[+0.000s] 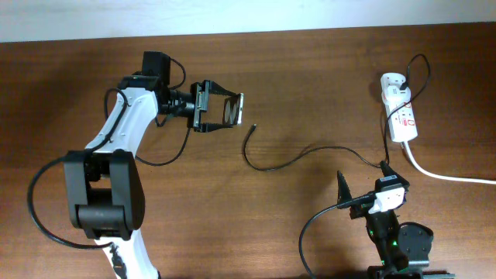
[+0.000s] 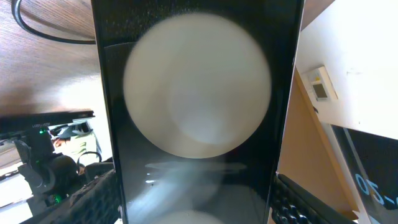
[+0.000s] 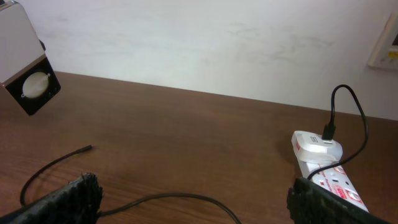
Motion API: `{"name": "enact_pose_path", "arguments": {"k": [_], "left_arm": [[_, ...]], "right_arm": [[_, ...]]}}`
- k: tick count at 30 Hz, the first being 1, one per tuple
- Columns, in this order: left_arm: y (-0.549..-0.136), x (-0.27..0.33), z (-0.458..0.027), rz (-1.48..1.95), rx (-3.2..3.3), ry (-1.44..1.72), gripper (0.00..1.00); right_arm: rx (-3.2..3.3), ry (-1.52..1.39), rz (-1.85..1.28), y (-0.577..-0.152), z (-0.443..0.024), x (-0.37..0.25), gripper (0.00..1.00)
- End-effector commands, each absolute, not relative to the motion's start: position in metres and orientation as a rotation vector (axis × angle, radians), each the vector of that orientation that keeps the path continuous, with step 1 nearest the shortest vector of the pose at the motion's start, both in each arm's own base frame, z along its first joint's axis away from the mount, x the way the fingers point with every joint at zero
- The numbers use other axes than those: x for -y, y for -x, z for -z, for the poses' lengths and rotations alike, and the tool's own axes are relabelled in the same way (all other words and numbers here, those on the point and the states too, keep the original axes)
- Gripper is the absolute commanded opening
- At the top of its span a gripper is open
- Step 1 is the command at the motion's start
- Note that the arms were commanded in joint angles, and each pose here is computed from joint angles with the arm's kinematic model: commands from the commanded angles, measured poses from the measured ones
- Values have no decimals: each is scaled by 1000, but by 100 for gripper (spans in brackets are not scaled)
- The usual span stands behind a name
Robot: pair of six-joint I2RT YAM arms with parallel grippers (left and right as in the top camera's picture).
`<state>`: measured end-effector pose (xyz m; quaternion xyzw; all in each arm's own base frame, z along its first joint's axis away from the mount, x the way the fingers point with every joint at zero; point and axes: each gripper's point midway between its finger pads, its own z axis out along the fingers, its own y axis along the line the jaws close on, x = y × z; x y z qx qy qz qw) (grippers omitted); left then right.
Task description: Plug charger to phone and switch on socket
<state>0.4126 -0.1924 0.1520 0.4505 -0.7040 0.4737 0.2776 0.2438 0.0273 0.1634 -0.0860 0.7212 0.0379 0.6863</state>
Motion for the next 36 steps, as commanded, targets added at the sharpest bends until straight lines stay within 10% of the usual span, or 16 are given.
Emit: {"name": "enact_pose_path", "arguments": {"k": [1,36], "left_arm": [[-417,193,-167,-1318,1873,-1178,4],[-420,189,-157,-1283,1924,-1227,0]], "right_arm": [[-1620,191,-91,-244,-160,-28,99],[-1659,-1,-490,-236,-167,-52,99]]}}
